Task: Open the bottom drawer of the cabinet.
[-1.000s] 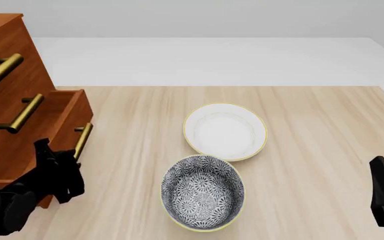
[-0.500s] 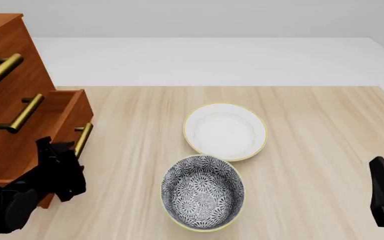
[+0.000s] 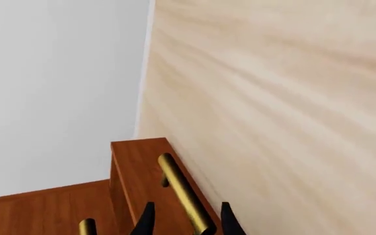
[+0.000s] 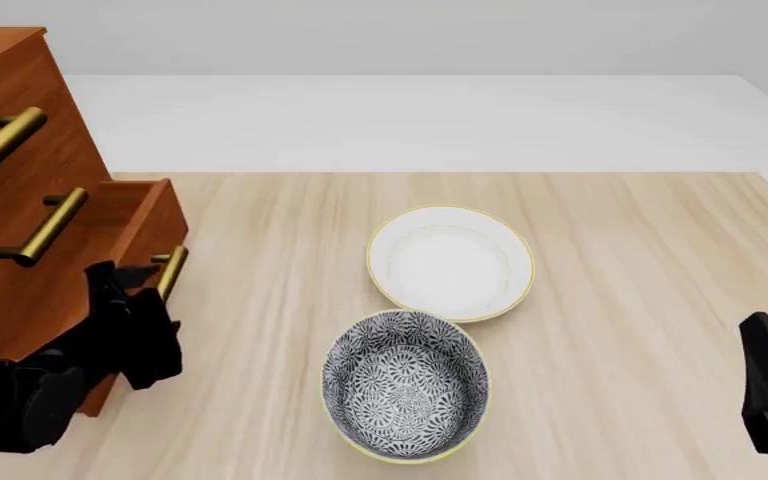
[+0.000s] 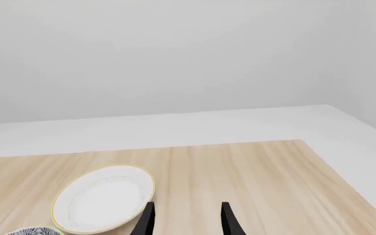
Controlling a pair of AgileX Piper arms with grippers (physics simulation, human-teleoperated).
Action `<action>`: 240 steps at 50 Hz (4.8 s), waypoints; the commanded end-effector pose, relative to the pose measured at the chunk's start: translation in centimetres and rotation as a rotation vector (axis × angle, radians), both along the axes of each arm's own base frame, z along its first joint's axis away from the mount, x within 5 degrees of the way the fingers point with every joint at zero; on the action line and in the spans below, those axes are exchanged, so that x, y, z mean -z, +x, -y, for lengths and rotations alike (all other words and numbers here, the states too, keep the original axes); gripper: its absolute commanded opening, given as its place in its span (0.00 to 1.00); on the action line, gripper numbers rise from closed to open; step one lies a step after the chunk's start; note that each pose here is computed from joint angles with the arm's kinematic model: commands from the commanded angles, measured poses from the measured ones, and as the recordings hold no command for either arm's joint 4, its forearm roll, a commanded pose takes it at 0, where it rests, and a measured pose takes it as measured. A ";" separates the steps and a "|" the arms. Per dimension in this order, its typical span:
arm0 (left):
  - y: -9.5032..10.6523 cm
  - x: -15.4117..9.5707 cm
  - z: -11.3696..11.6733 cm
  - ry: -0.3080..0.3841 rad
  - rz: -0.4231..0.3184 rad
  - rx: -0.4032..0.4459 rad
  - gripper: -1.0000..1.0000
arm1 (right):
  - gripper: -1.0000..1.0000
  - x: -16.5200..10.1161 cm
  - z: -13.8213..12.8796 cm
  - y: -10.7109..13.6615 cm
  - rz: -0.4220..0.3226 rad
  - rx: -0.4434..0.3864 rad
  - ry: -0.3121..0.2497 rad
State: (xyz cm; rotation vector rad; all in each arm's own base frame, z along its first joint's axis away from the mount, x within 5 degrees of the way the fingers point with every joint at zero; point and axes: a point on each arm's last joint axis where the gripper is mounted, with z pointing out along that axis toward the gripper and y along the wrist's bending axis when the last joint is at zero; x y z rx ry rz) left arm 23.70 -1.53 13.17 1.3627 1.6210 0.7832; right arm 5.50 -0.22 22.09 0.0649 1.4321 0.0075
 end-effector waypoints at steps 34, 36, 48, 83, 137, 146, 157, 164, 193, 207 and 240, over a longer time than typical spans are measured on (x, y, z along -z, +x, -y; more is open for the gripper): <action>-3.9 -4.2 2.8 -0.063 0.060 0.123 1.00 | 1.00 -0.2 0.0 0.0 0.005 0.002 0.001; -4.2 -4.6 2.9 -0.073 0.063 0.130 1.00 | 1.00 -0.2 0.0 0.0 0.005 0.001 0.001; -6.4 -9.5 3.9 -0.188 0.085 0.167 1.00 | 1.00 -0.2 0.0 0.0 0.005 0.000 0.002; -8.3 -24.7 4.1 -0.822 -0.163 -0.135 1.00 | 1.00 -0.1 0.0 0.0 0.008 -0.004 0.004; -6.7 -24.5 -0.3 -1.073 -0.226 -0.650 1.00 | 1.00 -0.4 0.0 -0.1 0.014 -0.010 0.019; -6.1 -23.7 -0.8 -1.059 -0.226 -0.676 1.00 | 1.00 -0.3 0.0 -0.1 0.016 -0.009 0.020; -5.7 -22.4 -1.1 -1.065 -0.238 -0.712 1.00 | 1.00 -0.4 0.0 -0.1 0.015 -0.011 0.020; -5.5 -21.8 -1.1 -1.065 -0.250 -0.725 1.00 | 1.00 -0.5 0.0 -0.1 0.015 -0.010 0.020; -3.3 -19.0 -2.0 -1.057 -0.261 -0.790 1.00 | 1.00 -0.2 0.0 0.0 0.013 -0.010 0.018; -2.7 -17.7 -2.4 -1.041 -0.269 -0.808 1.00 | 1.00 -0.2 0.0 0.0 0.011 -0.011 0.016; -1.5 -15.0 -3.0 -1.043 -0.284 -0.854 1.00 | 1.00 0.1 -0.1 0.0 0.003 -0.012 0.008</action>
